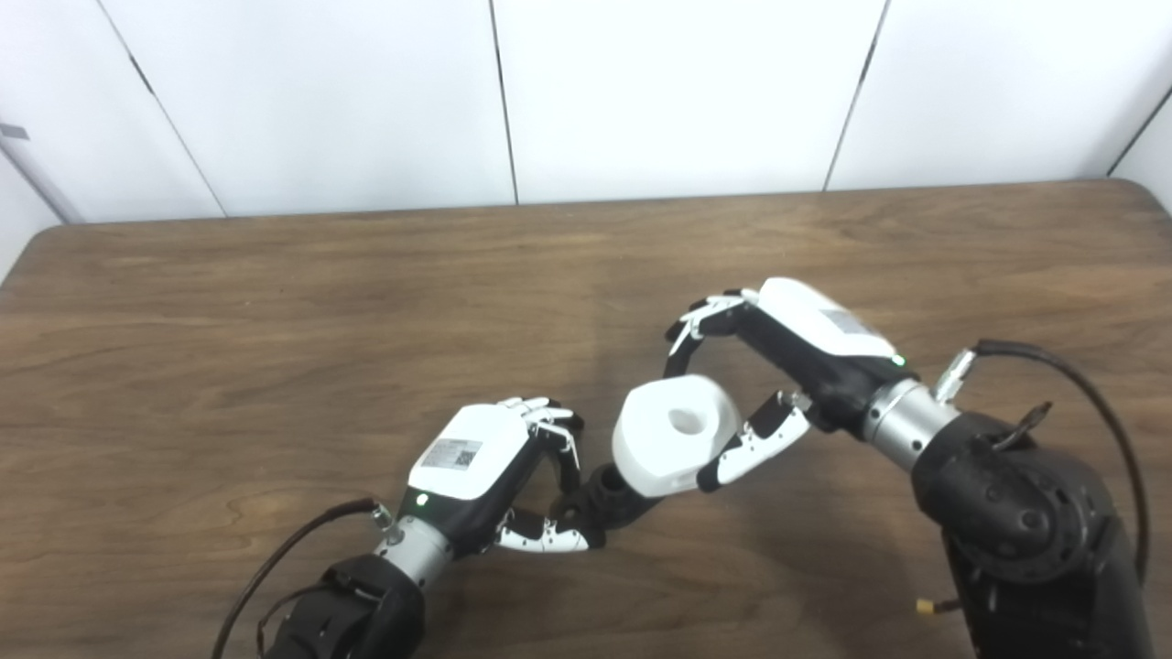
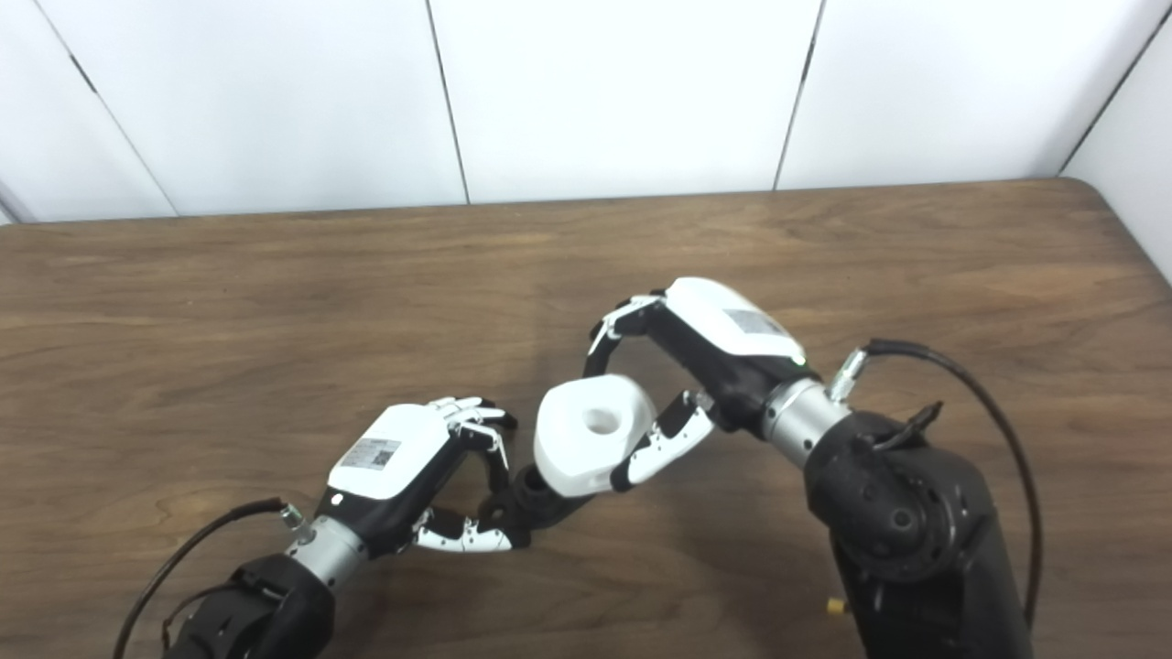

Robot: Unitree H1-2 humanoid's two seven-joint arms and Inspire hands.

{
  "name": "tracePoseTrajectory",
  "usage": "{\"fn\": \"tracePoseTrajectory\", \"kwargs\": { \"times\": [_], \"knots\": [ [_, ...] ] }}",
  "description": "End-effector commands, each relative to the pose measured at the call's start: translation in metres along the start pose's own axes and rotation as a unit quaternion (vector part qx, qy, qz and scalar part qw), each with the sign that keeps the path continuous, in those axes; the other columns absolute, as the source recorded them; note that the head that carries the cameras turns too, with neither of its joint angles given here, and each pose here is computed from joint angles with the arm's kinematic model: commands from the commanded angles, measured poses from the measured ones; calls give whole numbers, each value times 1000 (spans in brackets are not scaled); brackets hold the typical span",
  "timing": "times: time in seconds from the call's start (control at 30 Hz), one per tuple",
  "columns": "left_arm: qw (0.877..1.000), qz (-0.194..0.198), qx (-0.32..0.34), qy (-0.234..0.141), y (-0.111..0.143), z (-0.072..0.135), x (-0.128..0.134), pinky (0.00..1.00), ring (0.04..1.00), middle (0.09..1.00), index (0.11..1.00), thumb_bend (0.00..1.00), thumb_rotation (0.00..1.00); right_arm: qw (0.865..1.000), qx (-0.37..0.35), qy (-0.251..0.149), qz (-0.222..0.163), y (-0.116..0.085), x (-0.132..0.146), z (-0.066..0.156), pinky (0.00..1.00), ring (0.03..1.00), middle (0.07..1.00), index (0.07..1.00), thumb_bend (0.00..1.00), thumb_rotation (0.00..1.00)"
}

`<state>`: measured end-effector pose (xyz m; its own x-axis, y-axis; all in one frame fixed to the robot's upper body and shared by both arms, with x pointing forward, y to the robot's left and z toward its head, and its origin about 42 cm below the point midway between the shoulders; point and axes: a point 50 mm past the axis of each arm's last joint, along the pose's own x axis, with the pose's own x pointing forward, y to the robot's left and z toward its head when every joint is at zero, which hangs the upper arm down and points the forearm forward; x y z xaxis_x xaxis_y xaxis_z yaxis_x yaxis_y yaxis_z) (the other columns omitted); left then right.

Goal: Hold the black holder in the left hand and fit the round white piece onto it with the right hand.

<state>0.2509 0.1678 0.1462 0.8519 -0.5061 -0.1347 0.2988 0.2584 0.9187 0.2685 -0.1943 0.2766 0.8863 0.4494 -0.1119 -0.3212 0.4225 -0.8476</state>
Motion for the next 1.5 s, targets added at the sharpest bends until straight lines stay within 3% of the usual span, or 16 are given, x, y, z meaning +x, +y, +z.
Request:
{"fn": "tracePoseTrajectory", "kwargs": {
  "times": [0.0, 0.53, 1.03, 1.47],
  "knots": [
    [996, -82, 2, 21, -30, -3, -6, 878, 886, 815, 486, 523, 54, 999, -12, -19, -23, -6, 2, 6, 998, 904, 793, 481, 525, 142],
    [996, -87, 6, 23, -35, -1, -2, 880, 881, 816, 486, 523, 55, 999, -2, -26, -31, 2, 10, 8, 982, 891, 787, 482, 526, 141],
    [995, -93, 10, 26, -37, -1, 0, 884, 886, 819, 486, 523, 55, 999, -5, -39, -38, -9, 11, 13, 993, 900, 793, 482, 525, 143],
    [995, -91, 11, 25, -37, 0, 1, 879, 882, 816, 486, 523, 55, 998, -5, -48, -34, -4, 11, 19, 978, 894, 786, 482, 525, 143]
  ]
}}
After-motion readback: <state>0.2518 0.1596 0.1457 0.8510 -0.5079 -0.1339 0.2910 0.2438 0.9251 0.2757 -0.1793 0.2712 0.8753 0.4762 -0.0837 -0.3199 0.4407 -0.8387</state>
